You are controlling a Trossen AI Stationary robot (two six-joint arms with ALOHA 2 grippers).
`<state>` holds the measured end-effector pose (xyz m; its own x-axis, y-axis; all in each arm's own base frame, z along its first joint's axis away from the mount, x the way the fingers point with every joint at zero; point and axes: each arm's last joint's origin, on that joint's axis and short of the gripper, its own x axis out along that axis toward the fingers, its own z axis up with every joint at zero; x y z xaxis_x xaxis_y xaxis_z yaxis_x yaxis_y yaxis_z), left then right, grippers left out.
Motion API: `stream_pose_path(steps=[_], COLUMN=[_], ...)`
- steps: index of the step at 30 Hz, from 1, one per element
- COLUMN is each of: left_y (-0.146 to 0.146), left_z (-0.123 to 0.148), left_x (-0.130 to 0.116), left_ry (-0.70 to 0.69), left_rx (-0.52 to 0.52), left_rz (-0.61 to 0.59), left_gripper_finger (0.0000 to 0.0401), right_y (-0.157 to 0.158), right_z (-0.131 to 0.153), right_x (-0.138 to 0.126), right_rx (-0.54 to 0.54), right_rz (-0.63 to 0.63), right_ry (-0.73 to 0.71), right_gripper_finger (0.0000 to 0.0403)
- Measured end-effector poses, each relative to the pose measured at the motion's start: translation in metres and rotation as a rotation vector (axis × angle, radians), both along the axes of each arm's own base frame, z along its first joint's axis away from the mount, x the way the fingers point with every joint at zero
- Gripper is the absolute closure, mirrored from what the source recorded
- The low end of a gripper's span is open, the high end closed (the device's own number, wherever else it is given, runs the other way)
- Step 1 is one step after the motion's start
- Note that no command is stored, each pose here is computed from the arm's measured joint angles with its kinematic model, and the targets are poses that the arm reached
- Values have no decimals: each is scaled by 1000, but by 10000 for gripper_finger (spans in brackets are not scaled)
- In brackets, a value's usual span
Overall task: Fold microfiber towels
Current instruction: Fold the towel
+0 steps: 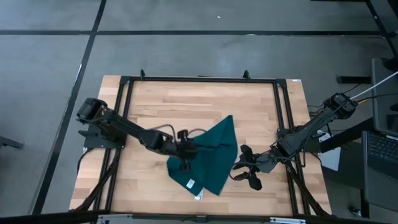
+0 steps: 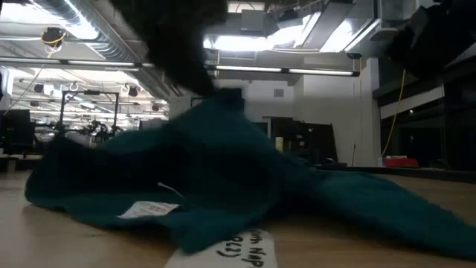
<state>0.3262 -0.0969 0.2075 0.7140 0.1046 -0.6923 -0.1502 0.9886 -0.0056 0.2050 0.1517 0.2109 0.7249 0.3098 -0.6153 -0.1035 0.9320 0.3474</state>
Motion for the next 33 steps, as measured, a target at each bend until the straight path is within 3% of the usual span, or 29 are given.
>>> stream_pose_path(steps=[4,6,9,12,15,18,21,24,26,28,31,33], left_y=[13,14,17,13,14,3,5,5,4,5,7,6], left_z=[3,1,3,1,4,16,9,20,15,-4,9,10], left_x=[-8,-6,-7,-5,-4,1,-5,6,3,-4,2,1], left_ry=[-15,-19,-49,-41,-76,-136,-95,-260,-149,4,-110,-102], left_rx=[-8,-31,-83,-128,-189,-240,-266,-404,-482,-503,-463,-446], left_rz=[125,45,59,-45,-41,-191,-131,-213,-298,-270,-281,-286], left_gripper_finger=[394,391,389,389,388,388,389,386,383,380,375,373], right_y=[-2,-1,0,1,1,1,1,1,1,2,2,2], right_z=[-2,-3,-4,-5,-5,-4,-4,-4,-4,-4,-4,-4], right_x=[4,7,9,10,10,10,10,10,10,10,10,10], right_rx=[8,23,38,41,44,47,49,53,56,65,59,56], right_rz=[4,10,21,24,26,27,26,26,31,43,50,53], right_ry=[10,5,6,6,-1,-5,-7,-7,-5,-2,-4,-6], right_gripper_finger=[208,208,211,216,218,217,212,206,204,204,206,210])
